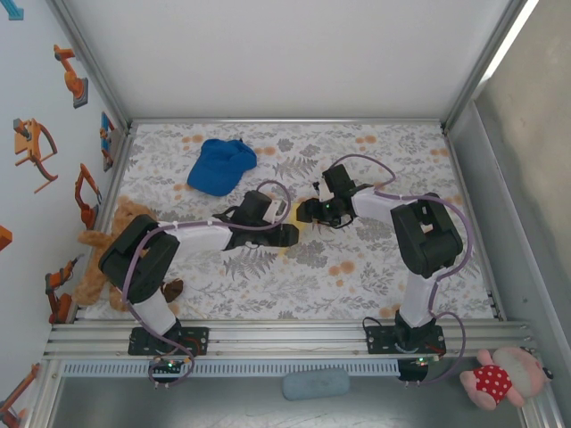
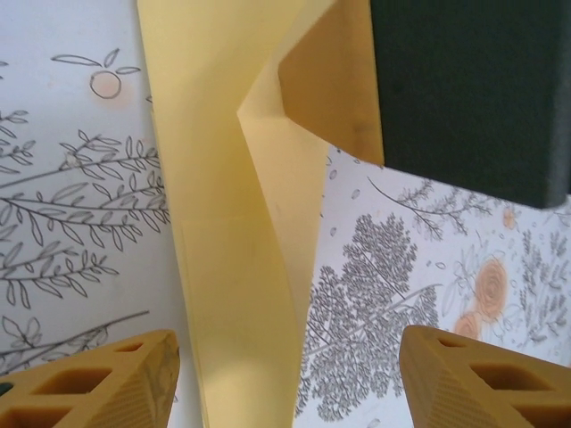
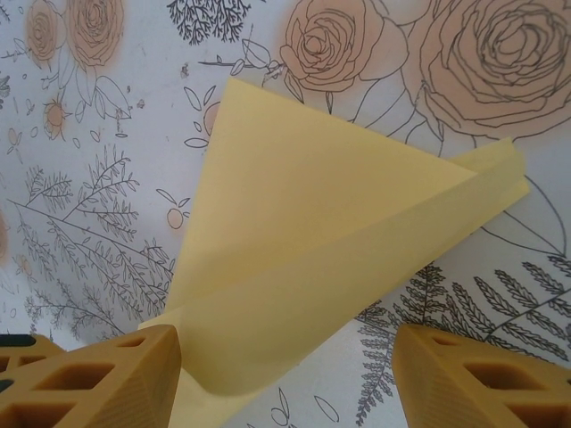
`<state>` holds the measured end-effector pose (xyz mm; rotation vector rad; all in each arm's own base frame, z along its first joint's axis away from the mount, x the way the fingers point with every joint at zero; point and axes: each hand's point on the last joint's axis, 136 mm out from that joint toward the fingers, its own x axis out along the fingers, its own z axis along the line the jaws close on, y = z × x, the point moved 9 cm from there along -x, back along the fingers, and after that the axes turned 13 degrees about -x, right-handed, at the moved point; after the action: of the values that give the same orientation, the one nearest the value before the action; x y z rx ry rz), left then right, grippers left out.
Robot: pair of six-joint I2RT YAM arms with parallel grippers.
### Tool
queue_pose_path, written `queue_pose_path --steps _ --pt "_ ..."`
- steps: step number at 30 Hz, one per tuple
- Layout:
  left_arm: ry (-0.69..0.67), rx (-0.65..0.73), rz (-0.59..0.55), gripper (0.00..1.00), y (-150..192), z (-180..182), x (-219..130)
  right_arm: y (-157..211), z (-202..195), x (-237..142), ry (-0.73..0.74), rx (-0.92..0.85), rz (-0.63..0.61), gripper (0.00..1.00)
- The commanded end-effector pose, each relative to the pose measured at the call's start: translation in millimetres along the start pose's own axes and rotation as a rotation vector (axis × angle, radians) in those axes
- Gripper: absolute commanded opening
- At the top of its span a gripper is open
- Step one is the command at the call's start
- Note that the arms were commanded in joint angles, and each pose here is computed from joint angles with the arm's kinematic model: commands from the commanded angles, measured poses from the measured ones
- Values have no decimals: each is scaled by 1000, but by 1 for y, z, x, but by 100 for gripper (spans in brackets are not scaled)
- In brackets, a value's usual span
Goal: Fold a paper plane with a square sheet of paper (pick it up from the middle)
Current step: Fold the wing for the fifth time at the center of the table.
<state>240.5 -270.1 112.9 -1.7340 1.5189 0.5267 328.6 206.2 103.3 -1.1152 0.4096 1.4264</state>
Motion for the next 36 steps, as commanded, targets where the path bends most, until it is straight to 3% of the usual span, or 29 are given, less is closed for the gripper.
queue_pose_path --steps 1,9,36 --pt "-35 22 23 66 0 1 5 8 -8 18 44 23 47 64" --pt "-53 37 54 66 2 7 13 7 -8 18 43 31 51 63" --pt "-35 2 93 36 -2 20 18 10 -13 24 63 45 81 61"
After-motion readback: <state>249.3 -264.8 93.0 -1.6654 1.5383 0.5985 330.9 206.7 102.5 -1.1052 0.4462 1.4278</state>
